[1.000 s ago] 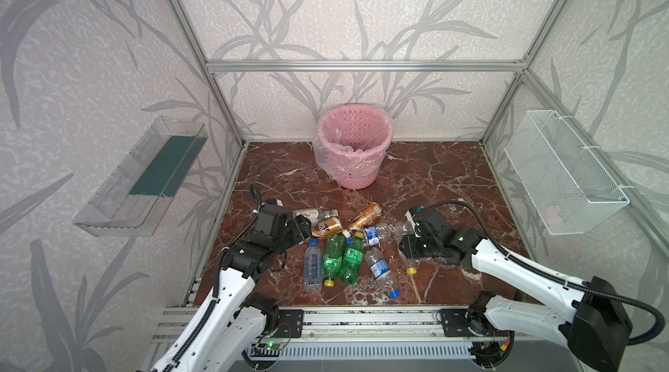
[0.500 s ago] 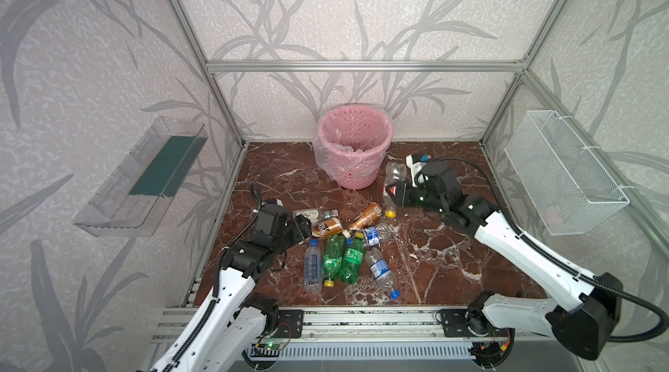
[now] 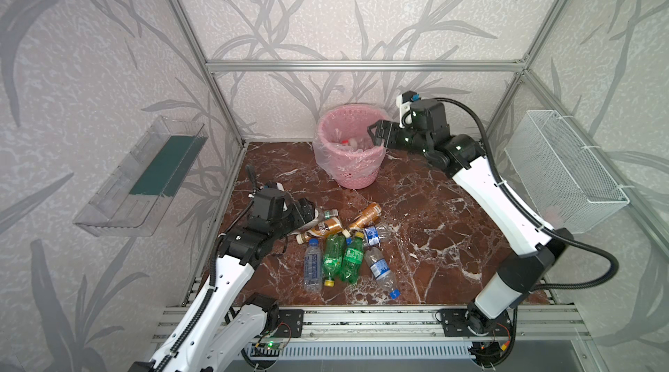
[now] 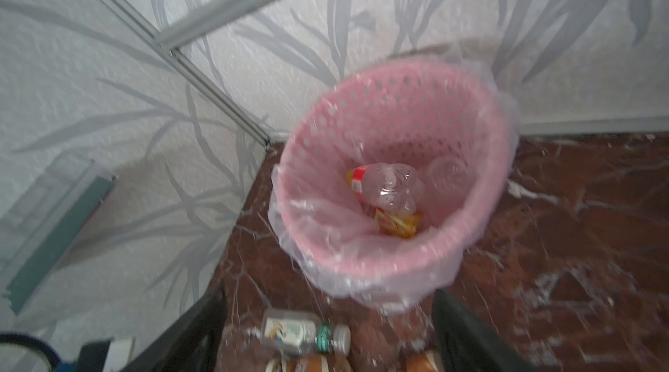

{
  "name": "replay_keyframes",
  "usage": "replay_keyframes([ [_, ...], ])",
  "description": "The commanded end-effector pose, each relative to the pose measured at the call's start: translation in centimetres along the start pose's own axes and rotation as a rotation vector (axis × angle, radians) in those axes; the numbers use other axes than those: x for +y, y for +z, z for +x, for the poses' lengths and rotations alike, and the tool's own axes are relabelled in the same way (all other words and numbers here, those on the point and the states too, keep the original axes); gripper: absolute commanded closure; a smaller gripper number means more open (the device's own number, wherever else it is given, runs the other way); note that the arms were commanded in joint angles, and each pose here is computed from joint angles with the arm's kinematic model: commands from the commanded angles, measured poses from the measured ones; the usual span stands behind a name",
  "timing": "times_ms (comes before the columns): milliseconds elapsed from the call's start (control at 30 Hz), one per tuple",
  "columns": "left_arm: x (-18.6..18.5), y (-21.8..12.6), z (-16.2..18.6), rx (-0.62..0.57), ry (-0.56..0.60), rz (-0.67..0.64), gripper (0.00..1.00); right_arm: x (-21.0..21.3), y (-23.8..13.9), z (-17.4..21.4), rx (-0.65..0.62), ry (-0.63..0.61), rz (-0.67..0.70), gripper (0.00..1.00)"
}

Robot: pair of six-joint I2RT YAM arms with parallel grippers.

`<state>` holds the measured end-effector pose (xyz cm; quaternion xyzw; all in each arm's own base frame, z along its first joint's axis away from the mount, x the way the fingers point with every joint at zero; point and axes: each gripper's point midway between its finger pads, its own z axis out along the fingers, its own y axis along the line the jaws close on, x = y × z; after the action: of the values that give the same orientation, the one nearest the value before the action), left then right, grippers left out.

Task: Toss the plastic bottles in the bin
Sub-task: 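Carry the clear bottle with the right gripper over the bin and release it, then bring the right gripper back down to the bottle pile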

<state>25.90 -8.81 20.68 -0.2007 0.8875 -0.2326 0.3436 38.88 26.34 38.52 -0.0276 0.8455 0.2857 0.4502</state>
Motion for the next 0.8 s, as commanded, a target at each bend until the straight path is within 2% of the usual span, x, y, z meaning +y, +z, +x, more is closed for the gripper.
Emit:
replay_keyframes([
  [0,1.4,0.4,1.1,0.016,-0.016,-0.030,0.07,-1.7,-4.6,0.0,-0.094,-0.016,0.031,0.14],
  [267,4.0,0.8,3.3,0.036,-0.050,-0.069,0.08,-9.2,-2.6,16.5,0.234,0.074,0.105,0.19],
  [367,4.5,0.7,3.8,0.042,-0.055,-0.080,0.08,-10.2,-2.6,20.5,0.319,0.096,0.090,0.19],
  [533,4.7,0.9,4.4,0.067,-0.067,-0.083,0.10,-11.0,-2.9,24.4,0.391,0.108,0.086,0.19],
  [767,4.8,1.1,5.2,0.103,-0.078,-0.080,0.12,-11.1,-2.8,26.5,0.421,0.140,0.072,0.19],
])
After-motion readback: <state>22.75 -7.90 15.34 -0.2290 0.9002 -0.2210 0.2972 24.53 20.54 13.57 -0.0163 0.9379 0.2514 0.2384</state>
